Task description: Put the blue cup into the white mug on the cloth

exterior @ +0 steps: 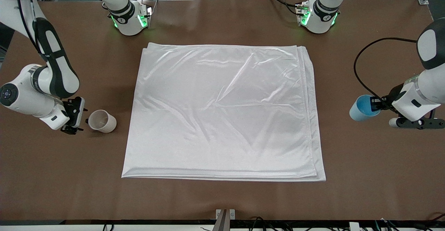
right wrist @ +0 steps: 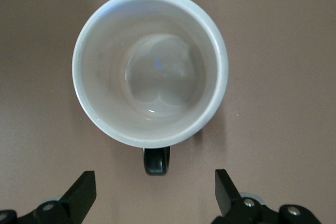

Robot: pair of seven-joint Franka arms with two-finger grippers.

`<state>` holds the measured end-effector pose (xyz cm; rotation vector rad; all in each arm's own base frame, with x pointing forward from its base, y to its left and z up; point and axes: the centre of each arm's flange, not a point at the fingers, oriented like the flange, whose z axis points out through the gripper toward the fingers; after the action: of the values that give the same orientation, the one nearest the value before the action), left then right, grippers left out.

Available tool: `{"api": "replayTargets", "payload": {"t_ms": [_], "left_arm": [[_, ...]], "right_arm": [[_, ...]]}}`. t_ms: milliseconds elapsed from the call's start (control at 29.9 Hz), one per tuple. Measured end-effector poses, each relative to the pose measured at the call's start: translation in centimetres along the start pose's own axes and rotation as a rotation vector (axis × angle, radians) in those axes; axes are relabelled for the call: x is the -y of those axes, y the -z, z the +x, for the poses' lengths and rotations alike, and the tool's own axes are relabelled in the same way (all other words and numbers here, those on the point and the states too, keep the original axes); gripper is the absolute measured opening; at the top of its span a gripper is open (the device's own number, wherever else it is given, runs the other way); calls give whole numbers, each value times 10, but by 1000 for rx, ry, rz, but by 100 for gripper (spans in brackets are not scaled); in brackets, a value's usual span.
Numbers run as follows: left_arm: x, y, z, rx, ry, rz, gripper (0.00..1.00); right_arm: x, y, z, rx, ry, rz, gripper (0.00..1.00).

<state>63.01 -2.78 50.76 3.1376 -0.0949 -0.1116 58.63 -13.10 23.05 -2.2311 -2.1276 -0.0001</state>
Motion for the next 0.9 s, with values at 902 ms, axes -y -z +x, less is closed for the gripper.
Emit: {"api": "replayTargets", "payload": {"t_ms": [902], "left_arm": [[-9, 52, -8, -51, -16, 1, 5]], "right_arm": [[5, -39, -5, -24, -25, 31, 99]]}}
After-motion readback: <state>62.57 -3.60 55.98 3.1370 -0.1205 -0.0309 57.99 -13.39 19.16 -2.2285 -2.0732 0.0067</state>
